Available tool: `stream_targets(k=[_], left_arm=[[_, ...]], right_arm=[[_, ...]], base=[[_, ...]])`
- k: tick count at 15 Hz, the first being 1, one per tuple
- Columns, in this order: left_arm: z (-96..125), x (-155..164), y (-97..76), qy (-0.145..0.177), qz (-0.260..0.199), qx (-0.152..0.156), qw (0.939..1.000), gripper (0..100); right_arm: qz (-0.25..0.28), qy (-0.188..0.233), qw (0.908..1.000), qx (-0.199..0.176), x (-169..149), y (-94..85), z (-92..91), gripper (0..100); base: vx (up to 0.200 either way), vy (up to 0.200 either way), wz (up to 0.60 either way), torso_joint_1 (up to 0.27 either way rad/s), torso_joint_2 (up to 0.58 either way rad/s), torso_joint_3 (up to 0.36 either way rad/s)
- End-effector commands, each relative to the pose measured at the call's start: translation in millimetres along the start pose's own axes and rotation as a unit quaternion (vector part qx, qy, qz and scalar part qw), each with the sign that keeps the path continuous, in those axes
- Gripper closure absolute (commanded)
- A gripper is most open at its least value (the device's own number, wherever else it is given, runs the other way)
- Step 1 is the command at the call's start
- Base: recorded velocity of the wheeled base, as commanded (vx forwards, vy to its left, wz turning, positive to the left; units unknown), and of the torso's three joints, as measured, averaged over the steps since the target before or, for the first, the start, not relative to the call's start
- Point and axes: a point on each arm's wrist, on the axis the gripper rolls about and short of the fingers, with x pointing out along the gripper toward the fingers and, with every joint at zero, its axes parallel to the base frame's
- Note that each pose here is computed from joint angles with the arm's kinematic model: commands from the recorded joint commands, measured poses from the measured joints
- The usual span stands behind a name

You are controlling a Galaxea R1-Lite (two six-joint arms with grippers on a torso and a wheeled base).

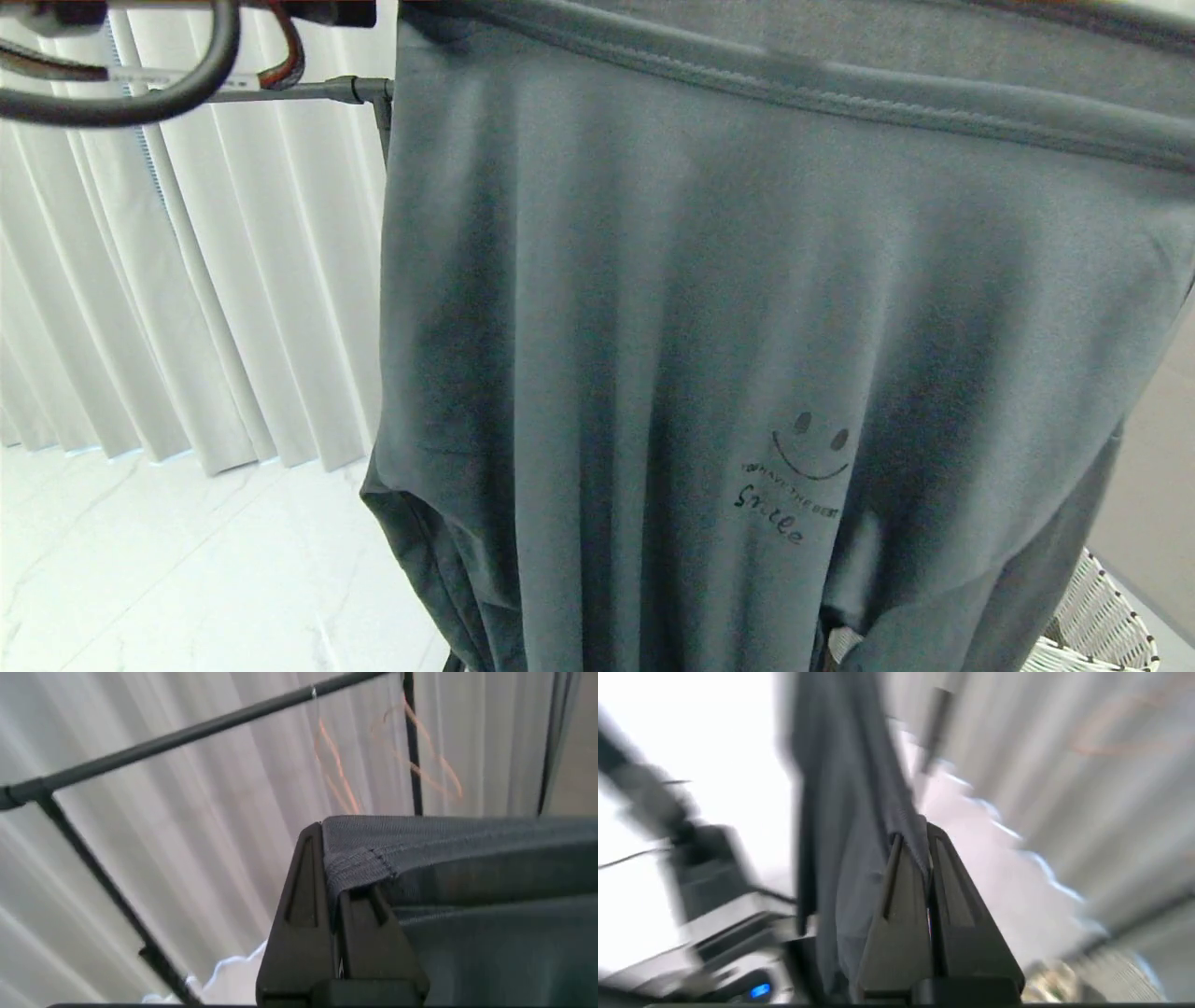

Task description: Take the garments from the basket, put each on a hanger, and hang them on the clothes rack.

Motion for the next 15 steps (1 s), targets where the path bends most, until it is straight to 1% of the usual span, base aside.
stream_targets(k=[1,2,3,5,7,8,9,10,11,12,14,15], left_arm=[[1.0,25.4,-7.1,-0.002,-0.010,-0.010,0.9999,100],[5.5,27.6,-9.5,-0.013,-0.026,-0.039,0.9988,100],[6.1,28.2,-10.0,-0.013,-0.028,-0.058,0.9978,100],[6.5,25.9,-9.3,-0.012,-0.028,-0.086,0.9958,100],[5.4,21.9,-8.5,-0.002,-0.029,-0.099,0.9946,100],[5.1,14.3,-6.9,0.011,-0.032,-0.103,0.9942,100],[2.4,6.5,-5.5,0.034,-0.035,-0.104,0.9934,100],[0.6,-0.2,-4.2,0.050,-0.038,-0.104,0.9926,100],[-4.7,-15.1,-1.7,0.092,-0.044,-0.110,0.9887,100],[-6.4,-24.8,-0.9,0.111,-0.049,-0.119,0.9854,100],[-8.8,-43.0,-3.9,0.144,-0.068,-0.136,0.9778,100],[-8.0,-60.9,-6.5,0.161,-0.101,-0.151,0.9701,100]], right_arm=[[0.066,-0.017,0.9976,-0.014,-10.0,14.9,1.4,100],[0.093,-0.014,0.9954,-0.019,-7.2,19.9,1.4,100],[0.099,-0.013,0.9948,-0.019,-6.0,21.0,1.1,100],[0.098,-0.014,0.9949,-0.019,-7.2,21.3,1.2,100],[0.083,-0.014,0.9963,-0.017,-7.6,19.2,1.1,100],[0.044,-0.009,0.9989,-0.012,-5.3,13.6,0.8,100],[0.009,-0.005,0.9999,-0.012,1.6,6.8,2.1,100],[-0.011,-0.009,0.9998,-0.012,6.2,2.3,4.1,100],[-0.044,-0.027,0.9985,-0.017,23.4,-10.5,10.8,100],[-0.059,-0.043,0.9971,-0.022,37.2,-19.2,16.0,100],[-0.070,-0.069,0.9946,-0.032,64.7,-33.0,23.4,100],[-0.071,-0.086,0.9930,-0.039,82.0,-41.3,27.1,100]], base=[[0.000,0.000,0.00,0.000,0.00,0.000],[0.000,0.000,0.00,0.000,0.00,0.000],[0.000,0.000,0.00,0.000,0.00,0.000],[0.000,0.000,0.00,0.000,0.00,0.000],[0.000,0.000,0.00,0.000,0.00,0.000],[0.000,0.000,0.00,0.000,0.00,0.000],[0.000,0.000,0.00,0.000,0.00,0.000],[0.000,0.000,0.00,0.000,0.00,0.000],[0.000,0.000,0.00,0.000,0.00,0.000],[0.000,0.000,0.00,0.000,0.00,0.000],[0.000,0.000,0.00,0.000,0.00,0.000],[0.000,0.000,0.00,0.000,0.00,0.000]])
